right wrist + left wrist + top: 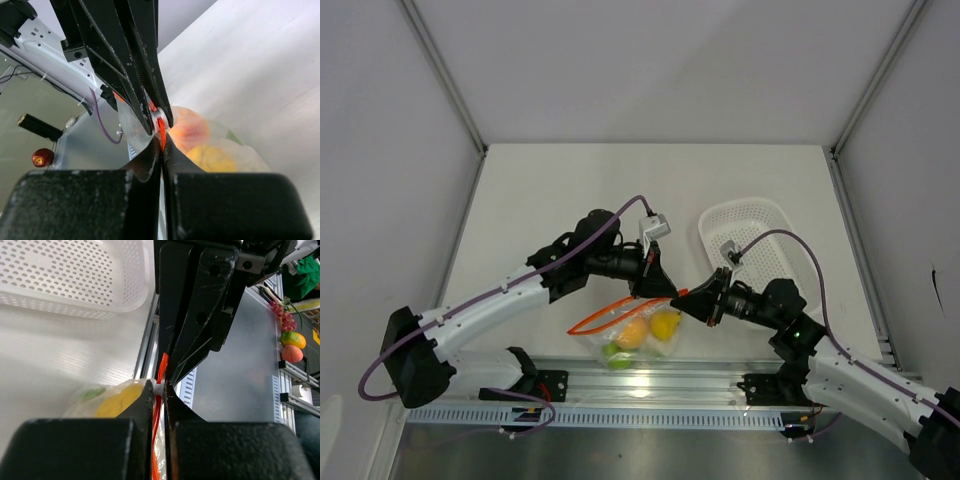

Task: Place the food in the zip-top bag and seal the zipper
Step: Zip the zipper food storage bag at the center of the board.

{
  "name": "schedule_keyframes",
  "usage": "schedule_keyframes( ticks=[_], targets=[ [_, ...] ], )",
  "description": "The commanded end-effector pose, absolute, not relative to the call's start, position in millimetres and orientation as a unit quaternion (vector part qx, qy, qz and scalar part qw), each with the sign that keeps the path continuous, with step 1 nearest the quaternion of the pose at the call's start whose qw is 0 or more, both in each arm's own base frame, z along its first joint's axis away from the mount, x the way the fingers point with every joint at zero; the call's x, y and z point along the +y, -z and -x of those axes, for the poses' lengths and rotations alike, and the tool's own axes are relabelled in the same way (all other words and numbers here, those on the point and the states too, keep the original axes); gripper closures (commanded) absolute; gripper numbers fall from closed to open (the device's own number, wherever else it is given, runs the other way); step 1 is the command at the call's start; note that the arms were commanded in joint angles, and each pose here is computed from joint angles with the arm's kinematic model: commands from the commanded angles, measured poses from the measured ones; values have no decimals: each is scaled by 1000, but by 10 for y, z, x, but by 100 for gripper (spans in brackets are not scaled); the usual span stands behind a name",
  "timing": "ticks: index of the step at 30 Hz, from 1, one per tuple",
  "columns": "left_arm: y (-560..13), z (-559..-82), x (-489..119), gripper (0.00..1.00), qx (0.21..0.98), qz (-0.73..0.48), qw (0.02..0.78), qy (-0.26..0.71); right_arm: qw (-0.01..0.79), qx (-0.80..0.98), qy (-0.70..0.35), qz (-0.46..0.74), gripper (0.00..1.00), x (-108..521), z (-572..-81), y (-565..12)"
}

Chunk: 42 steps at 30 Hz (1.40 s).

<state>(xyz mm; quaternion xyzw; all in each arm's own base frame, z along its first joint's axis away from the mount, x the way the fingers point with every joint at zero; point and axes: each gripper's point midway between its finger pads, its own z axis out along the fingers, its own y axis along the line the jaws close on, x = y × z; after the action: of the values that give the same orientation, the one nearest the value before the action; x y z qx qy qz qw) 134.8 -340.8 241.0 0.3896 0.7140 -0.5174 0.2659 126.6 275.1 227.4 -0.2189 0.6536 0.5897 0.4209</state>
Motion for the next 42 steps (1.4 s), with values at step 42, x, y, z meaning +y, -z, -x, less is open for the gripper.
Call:
schedule_keyframes(
  ticks=[42],
  targets=[
    [-2113, -759, -1814, 100, 845, -145, 308, 412, 523, 697, -491, 16, 100, 2165, -1915, -2315]
  ],
)
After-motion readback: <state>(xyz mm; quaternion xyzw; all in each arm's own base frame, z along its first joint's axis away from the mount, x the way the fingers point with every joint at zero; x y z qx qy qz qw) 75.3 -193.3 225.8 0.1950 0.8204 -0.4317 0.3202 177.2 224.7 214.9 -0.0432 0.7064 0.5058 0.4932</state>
